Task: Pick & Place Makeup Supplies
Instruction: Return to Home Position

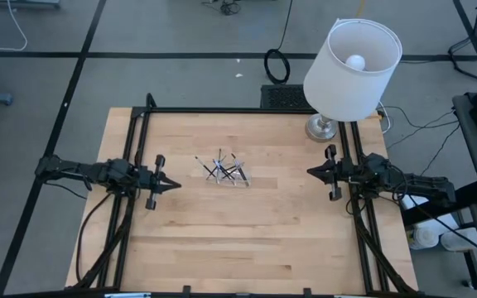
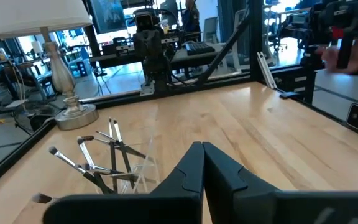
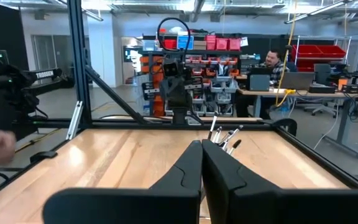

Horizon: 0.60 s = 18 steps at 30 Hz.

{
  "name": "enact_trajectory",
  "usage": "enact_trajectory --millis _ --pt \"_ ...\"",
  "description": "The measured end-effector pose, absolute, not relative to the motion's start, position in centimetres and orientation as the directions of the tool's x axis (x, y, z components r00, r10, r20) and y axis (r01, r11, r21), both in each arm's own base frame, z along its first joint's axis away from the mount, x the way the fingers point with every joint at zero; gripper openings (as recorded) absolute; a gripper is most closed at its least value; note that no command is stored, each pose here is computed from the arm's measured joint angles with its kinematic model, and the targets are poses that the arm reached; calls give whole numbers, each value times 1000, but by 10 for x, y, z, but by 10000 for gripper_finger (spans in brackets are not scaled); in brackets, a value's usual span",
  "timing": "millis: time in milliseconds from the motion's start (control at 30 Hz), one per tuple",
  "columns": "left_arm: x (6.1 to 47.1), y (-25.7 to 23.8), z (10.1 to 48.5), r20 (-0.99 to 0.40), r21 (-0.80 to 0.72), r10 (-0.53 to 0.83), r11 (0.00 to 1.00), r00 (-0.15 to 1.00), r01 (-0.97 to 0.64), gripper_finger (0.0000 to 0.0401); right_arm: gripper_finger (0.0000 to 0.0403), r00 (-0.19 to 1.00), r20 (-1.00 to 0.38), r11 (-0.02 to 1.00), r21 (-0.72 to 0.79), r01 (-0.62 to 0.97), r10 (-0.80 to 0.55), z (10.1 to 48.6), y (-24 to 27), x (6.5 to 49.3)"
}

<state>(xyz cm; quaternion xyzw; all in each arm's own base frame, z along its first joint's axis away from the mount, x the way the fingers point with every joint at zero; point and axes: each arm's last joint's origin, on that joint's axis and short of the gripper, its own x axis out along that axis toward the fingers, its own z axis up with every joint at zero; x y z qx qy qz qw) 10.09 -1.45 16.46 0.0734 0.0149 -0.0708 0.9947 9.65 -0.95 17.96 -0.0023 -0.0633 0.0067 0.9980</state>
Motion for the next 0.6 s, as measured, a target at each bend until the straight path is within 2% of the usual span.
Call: enact_trajectory --millis 367,600 --pt "101 -15 165 -35 144 -139 979 990 143 49 0 992 126 1000 -5 -14 14 180 -9 96" --pt "101 -15 165 -34 144 -139 979 990 143 64 0 992 126 1000 -5 -14 14 180 -9 96"
